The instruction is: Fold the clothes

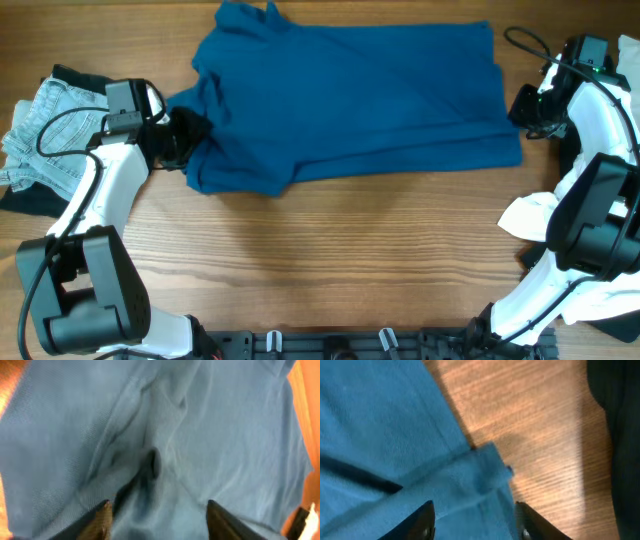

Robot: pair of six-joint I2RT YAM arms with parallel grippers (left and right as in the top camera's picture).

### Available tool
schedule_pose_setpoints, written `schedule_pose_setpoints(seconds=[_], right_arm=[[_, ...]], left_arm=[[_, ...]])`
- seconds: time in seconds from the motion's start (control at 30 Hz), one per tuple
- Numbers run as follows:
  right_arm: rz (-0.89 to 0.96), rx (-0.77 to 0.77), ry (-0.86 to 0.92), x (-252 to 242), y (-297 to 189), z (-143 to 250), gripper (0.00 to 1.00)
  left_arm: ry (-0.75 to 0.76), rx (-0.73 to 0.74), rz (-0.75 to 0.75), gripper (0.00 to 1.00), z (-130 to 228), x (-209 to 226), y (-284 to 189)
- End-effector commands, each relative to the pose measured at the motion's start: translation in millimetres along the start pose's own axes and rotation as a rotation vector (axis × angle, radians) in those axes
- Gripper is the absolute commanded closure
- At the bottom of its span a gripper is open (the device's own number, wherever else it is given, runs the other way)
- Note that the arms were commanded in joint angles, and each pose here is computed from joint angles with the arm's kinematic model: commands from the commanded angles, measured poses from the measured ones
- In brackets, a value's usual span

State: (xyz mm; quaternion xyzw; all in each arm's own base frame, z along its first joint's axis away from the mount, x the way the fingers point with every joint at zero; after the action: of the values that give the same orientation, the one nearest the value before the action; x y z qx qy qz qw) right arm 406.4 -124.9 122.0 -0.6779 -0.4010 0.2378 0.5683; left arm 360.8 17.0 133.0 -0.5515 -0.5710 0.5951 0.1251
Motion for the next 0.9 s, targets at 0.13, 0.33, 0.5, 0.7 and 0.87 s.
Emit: schedule_pose_setpoints(seconds=[0.13,0.33,0.5,0.7,0.87], right_arm=[[0.032,0.105,-0.020,-4,7,17,0.48],[0.035,0.185,-0.017,-6,10,32,0.64],[0.040,0.212,-0.020,-12,32,52,0.72],[0.030,0.221,-0.027,-15,53,72,0.72],[0.034,0.229,-0.025,-16,54,74,0.73]], left_arm=[[-0.003,0.145,0.091,0.49,20,-7,0],[0.222,0.277,0.039,0.48,60,-29,12],[0.361,0.304,-0.035,0.42,88,-53,24],[0.570,0.254,-0.135,0.29,115,-80,39],[0.678,0.222,-0.205,0.30,123,-84,58]])
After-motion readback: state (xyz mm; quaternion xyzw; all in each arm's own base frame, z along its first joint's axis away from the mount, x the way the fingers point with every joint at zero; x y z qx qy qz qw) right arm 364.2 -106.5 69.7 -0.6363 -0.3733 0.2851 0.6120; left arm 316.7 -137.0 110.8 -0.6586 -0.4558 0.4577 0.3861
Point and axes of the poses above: each gripper's point midway between its finger pads, its own y axis out along the fingers, its own x axis along the line the jaws close on, z = x × y, the point moved 7 cm from there along -y, back along the fingers, and after that the axes turned 11 degrees about y, right-handed, at the moved point
